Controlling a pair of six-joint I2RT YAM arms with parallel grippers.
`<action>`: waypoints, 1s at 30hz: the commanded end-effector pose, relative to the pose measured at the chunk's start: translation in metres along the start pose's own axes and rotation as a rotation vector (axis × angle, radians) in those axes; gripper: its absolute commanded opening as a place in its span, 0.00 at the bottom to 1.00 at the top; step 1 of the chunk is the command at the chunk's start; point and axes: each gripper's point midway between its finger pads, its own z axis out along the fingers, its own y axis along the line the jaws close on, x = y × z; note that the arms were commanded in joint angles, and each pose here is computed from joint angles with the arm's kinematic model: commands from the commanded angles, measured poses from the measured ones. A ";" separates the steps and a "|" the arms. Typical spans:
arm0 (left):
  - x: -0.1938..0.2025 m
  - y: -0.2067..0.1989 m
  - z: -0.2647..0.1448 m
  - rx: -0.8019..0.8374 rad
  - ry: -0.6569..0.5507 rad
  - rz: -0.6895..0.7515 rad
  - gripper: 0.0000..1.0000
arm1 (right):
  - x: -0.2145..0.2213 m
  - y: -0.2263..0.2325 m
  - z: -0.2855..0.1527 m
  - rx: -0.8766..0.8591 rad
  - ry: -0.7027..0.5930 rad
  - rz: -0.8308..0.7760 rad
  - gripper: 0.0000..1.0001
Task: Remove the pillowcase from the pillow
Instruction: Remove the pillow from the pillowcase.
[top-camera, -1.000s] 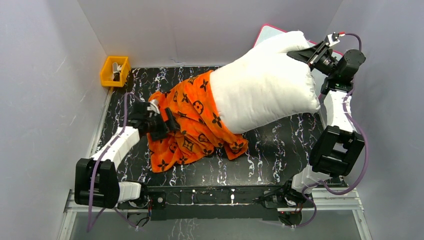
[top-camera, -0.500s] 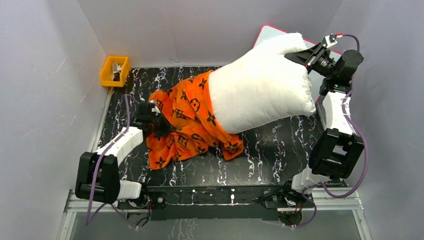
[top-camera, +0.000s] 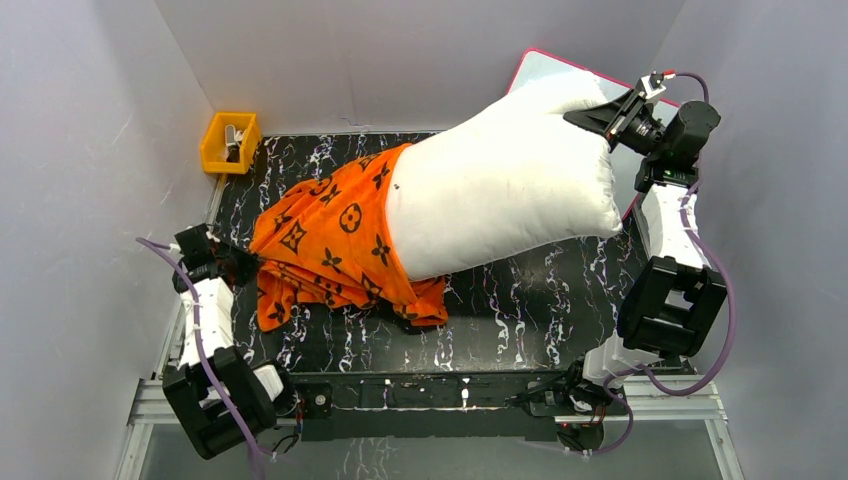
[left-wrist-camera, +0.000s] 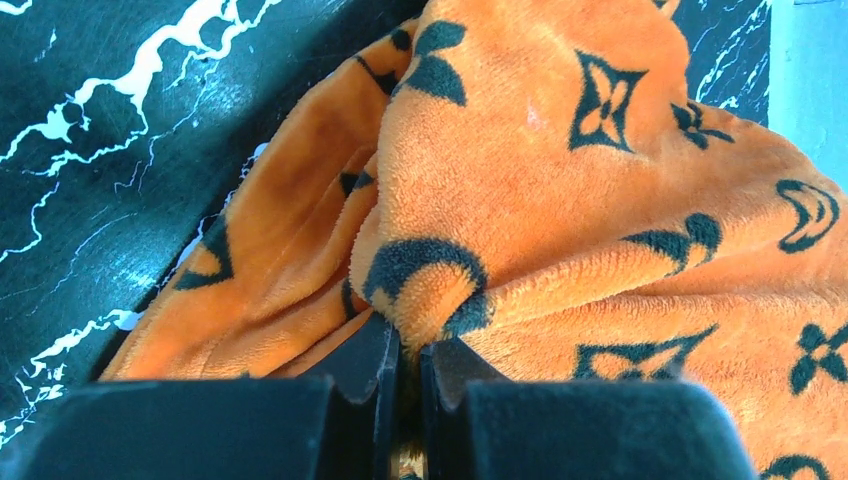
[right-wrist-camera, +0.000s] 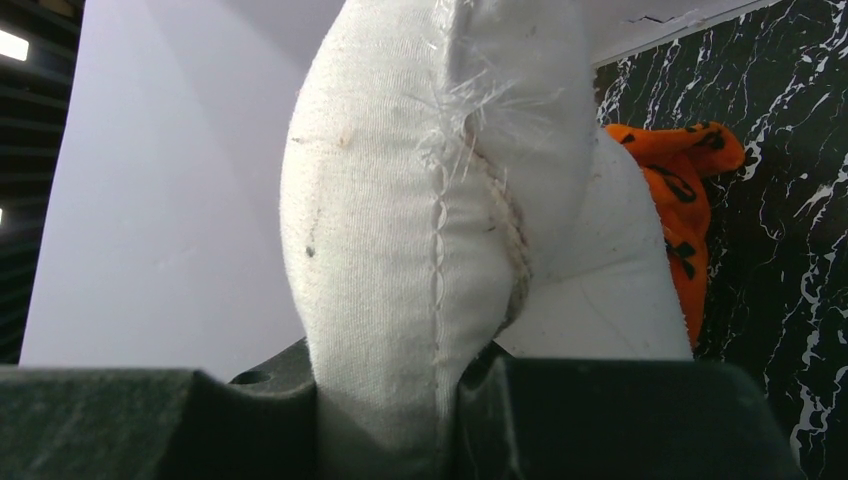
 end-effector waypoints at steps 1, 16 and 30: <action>-0.004 0.007 -0.003 -0.012 -0.035 -0.009 0.00 | -0.021 0.043 -0.011 -0.057 -0.116 -0.145 0.00; 0.044 -0.201 -0.069 0.683 0.112 0.483 0.98 | 0.000 0.029 0.000 -0.020 -0.080 -0.144 0.00; 0.118 -0.233 0.016 0.644 0.298 0.671 0.76 | 0.015 0.037 0.013 -0.017 -0.040 -0.161 0.00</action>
